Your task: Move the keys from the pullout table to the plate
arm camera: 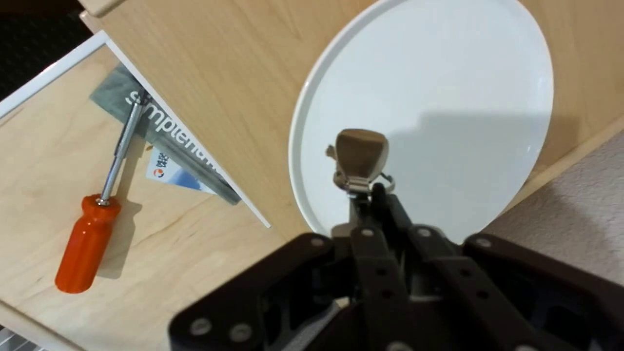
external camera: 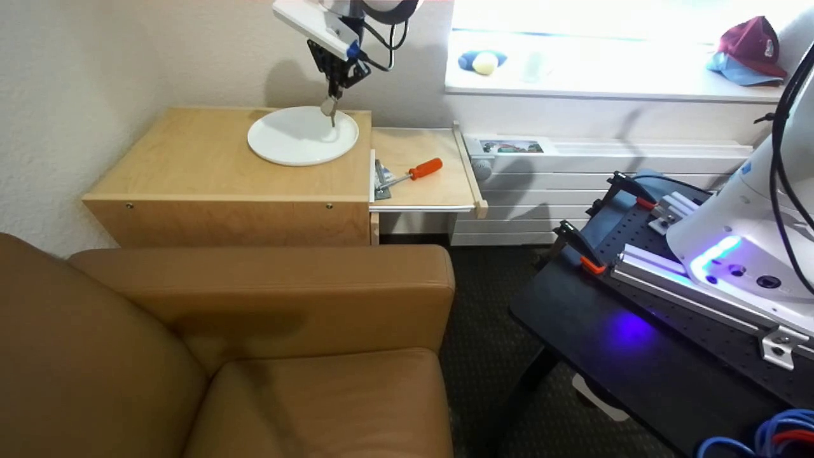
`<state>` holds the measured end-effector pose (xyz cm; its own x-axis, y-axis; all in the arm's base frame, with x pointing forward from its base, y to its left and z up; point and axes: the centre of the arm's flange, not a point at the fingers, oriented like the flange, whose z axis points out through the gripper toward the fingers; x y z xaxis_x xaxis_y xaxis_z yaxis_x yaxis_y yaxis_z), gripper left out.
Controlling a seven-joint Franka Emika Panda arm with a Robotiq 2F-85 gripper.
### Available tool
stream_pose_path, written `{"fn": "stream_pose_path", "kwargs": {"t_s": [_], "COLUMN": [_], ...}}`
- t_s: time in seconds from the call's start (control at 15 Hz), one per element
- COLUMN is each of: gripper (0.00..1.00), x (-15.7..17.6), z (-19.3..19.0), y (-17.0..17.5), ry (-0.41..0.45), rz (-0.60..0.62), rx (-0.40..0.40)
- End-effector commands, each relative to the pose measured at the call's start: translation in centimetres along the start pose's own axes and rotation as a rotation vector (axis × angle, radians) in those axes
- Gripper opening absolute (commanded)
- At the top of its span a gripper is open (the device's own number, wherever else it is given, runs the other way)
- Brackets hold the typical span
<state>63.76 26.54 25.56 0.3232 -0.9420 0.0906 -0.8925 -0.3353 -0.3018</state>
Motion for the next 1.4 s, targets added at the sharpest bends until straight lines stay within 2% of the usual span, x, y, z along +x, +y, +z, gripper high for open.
{"fn": "stream_pose_path", "kwargs": {"t_s": [0.0, 0.13, 0.33, 0.53, 0.67, 0.93, 1.0, 1.07, 1.33], "gripper": [0.02, 0.02, 0.02, 0.02, 0.02, 0.02, 0.33, 0.34, 0.61], "x": [0.7, 1.3, 1.3, 0.3, 0.1, -0.7, -0.8, -0.7, 0.1], "z": [1.5, 4.2, 6.6, 7.9, 8.8, 10.7, 11.4, 12.0, 13.5], "y": [0.7, 0.1, -1.9, -3.8, -5.4, -5.9, -5.6, -5.3, -4.4], "ry": [0.029, 0.045, 0.008, -0.013, 0.004, 0.019, 0.026, 0.031, 0.042], "rz": [0.004, 0.063, 0.188, 0.251, 0.304, 0.341, 0.344, 0.344, 0.366], "rx": [-0.018, -0.003, -0.002, 0.034, 0.063, 0.052, 0.043, 0.026, -0.005]}}
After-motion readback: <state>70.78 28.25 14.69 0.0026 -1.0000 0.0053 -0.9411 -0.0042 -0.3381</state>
